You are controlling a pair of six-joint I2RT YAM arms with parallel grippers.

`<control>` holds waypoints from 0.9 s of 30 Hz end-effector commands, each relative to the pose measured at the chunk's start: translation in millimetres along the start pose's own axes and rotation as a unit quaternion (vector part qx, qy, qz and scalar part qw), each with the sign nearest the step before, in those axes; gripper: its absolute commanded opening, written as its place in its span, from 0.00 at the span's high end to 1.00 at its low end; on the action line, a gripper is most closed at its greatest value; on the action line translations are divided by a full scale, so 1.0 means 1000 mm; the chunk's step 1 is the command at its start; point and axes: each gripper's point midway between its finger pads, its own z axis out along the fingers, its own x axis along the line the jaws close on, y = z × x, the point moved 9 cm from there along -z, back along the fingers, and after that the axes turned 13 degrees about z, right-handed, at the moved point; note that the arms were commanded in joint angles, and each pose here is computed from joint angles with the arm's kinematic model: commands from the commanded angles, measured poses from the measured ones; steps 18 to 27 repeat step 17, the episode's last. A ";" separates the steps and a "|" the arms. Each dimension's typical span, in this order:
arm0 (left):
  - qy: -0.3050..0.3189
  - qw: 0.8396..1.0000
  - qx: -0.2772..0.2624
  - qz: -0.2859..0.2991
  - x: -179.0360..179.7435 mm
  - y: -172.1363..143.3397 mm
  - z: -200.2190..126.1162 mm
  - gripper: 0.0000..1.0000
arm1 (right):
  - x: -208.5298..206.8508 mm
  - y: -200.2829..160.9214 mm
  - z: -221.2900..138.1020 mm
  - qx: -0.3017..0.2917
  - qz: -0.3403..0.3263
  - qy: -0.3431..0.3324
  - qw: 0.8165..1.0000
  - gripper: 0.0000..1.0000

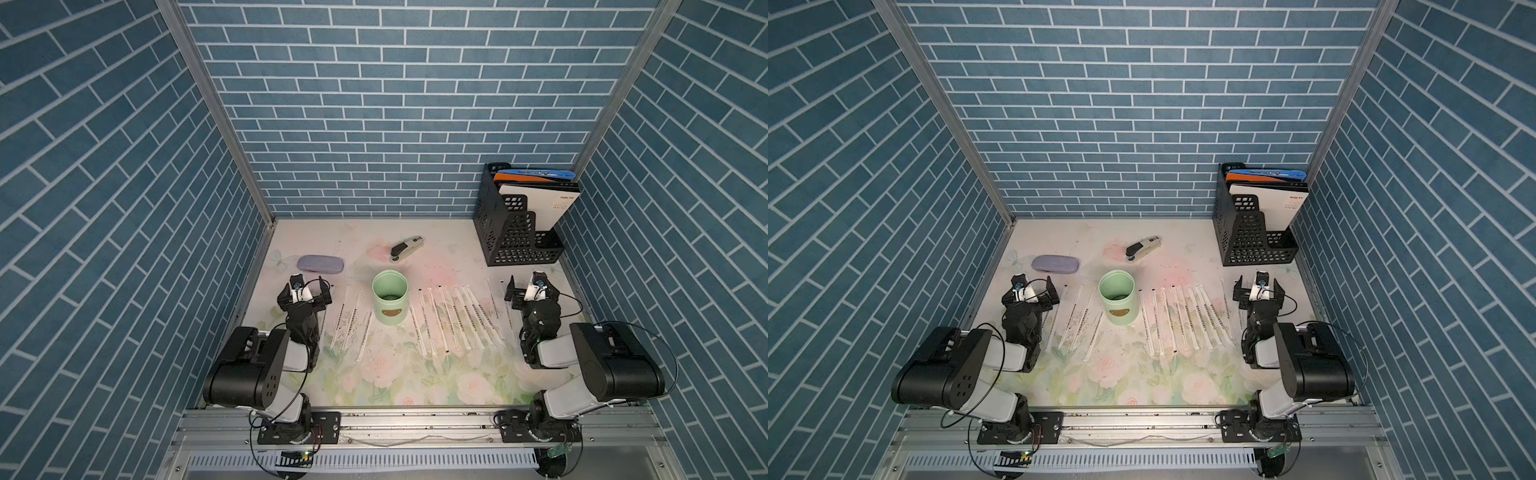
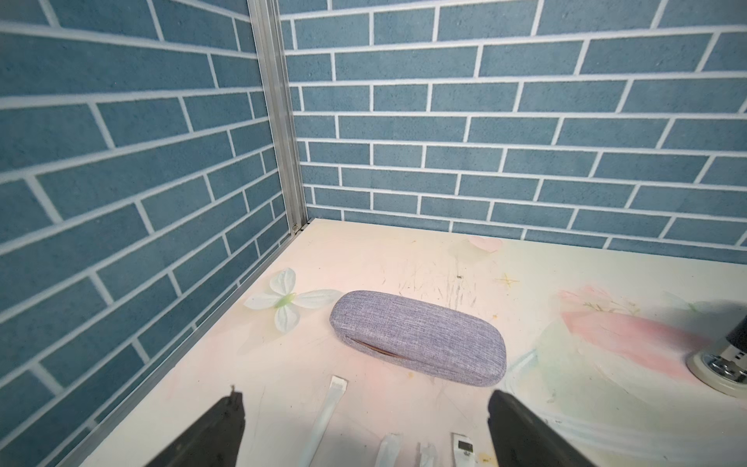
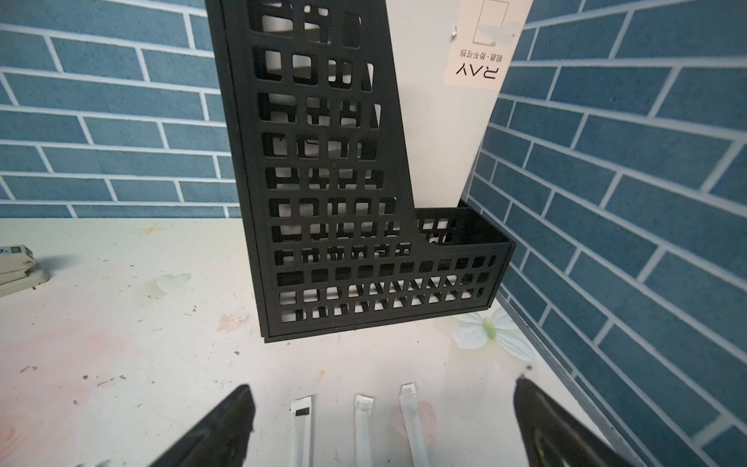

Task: Take the straws out of the storage container
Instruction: Reset both arms

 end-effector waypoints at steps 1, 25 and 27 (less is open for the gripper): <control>0.001 1.000 -0.004 0.001 0.001 0.002 0.003 0.00 | 0.000 -0.004 -0.002 0.009 0.012 0.004 1.000 0.01; 0.001 1.000 -0.003 0.002 0.001 0.002 0.003 0.00 | 0.001 -0.003 -0.004 0.007 0.010 0.013 1.000 0.01; 0.001 1.000 -0.003 0.002 0.001 0.002 0.003 0.00 | 0.001 -0.003 -0.004 0.007 0.010 0.013 1.000 0.01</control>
